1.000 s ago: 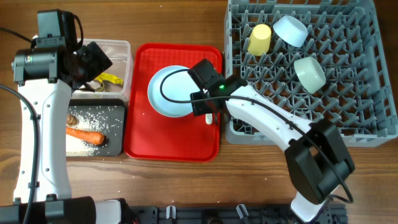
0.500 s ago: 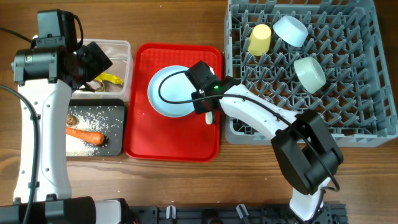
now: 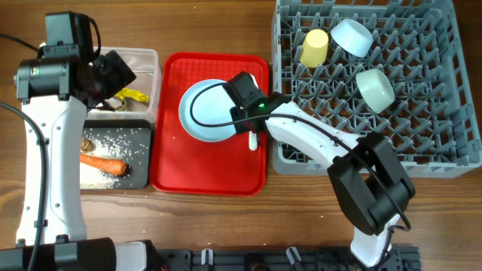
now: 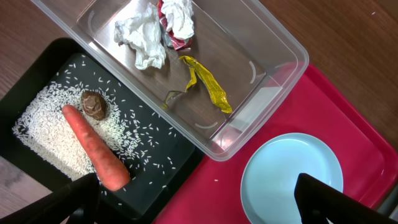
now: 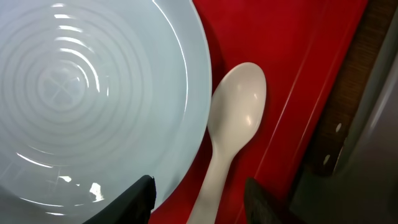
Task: Sort waste into correct bins and load items into the dishwasher rack
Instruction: 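Swing the left arm to the left and move the right gripper over the blue plate, then lower the right gripper onto the white spoon handle and close it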
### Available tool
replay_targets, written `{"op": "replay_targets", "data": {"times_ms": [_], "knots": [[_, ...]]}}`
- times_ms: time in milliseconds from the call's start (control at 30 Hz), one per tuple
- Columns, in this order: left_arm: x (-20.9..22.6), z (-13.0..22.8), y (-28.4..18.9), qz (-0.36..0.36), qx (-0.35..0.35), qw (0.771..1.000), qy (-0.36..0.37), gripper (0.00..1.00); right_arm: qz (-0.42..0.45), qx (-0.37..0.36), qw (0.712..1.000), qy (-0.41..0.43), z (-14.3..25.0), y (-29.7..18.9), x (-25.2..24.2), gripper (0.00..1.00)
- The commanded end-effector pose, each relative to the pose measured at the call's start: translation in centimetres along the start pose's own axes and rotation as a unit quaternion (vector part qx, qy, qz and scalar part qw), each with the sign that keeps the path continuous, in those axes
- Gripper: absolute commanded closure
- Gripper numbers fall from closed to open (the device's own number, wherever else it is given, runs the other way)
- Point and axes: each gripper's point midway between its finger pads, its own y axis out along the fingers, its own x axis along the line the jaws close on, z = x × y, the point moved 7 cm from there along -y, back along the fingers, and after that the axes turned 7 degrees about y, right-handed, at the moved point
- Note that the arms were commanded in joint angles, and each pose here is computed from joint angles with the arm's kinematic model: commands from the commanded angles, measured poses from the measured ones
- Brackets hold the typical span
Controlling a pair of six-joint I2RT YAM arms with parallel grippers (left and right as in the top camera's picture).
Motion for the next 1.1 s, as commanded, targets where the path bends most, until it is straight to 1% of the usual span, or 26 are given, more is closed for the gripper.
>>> {"op": "replay_targets", "data": {"times_ms": [0,133,200,267,300,333,400,433,500,567,667,733,767,833,900,933,1033,1067], "knots": [[0.2,-0.3,-0.6,-0.002,-0.012,1.0,-0.012,0.0,0.01,-0.008,1.0,-0.002,-0.4,0.4,0.2,0.52],[0.2,-0.3,-0.6,-0.002,-0.012,1.0,-0.012,0.0,0.015,-0.009,1.0,0.011,-0.4,0.4,0.1,0.52],[0.2,-0.3,-0.6,-0.002,-0.012,1.0,-0.012,0.0,0.015,-0.009,1.0,0.011,-0.4,0.3,0.1,0.44],[0.2,-0.3,-0.6,-0.002,-0.012,1.0,-0.012,0.0,0.014,-0.01,1.0,0.009,-0.6,-0.1,0.1,0.42],[0.2,-0.3,-0.6,-0.002,-0.012,1.0,-0.012,0.0,0.014,-0.01,1.0,0.0,-0.7,-0.4,0.1,0.38],[0.2,-0.3,-0.6,-0.002,-0.012,1.0,-0.012,0.0,0.015,-0.008,1.0,-0.013,-0.8,-0.9,0.0,0.3],[0.2,-0.3,-0.6,-0.002,-0.012,1.0,-0.012,0.0,0.004,-0.008,1.0,-0.025,-1.2,-2.1,0.2,0.0],[0.2,-0.3,-0.6,-0.002,-0.012,1.0,-0.012,0.0,-0.013,-0.009,1.0,-0.027,-1.3,-2.7,0.5,0.0],[0.2,-0.3,-0.6,-0.002,-0.012,1.0,-0.012,0.0,-0.077,-0.014,0.994,-0.074,-1.7,-4.8,1.6,0.0],[0.2,-0.3,-0.6,-0.002,-0.012,1.0,-0.012,0.0,-0.087,-0.029,0.993,-0.07,-2.7,-7.1,1.7,0.01],[0.2,-0.3,-0.6,-0.002,-0.012,1.0,-0.012,0.0,-0.085,-0.027,0.995,-0.053,-3.8,-9.3,1.8,0.09],[0.2,-0.3,-0.6,-0.002,-0.012,1.0,-0.012,0.0,-0.088,-0.027,0.996,-0.019,-4.1,-9.7,1.9,0.2],[0.2,-0.3,-0.6,-0.002,-0.012,1.0,-0.012,0.0,-0.085,-0.021,0.996,0.003,-4.0,-9.3,1.9,0.28],[0.2,-0.3,-0.6,-0.002,-0.012,1.0,-0.012,0.0,-0.074,-0.003,0.997,0.035,-3.6,-7.8,1.9,0.41],[0.2,-0.3,-0.6,-0.002,-0.012,1.0,-0.012,0.0,-0.046,0.02,0.997,0.066,-2.9,-5.8,1.6,0.57],[0.2,-0.3,-0.6,-0.002,-0.012,1.0,-0.012,0.0,-0.034,0.034,0.996,0.076,-2.5,-4.7,1.5,0.63],[0.2,-0.3,-0.6,-0.002,-0.012,1.0,-0.012,0.0,-0.007,0.062,0.993,0.102,-1.4,-2.2,1.3,0.68],[0.2,-0.3,-0.6,-0.002,-0.012,1.0,-0.012,0.0,0.006,0.067,0.991,0.114,-1.1,-1.8,1.1,0.72]]}}
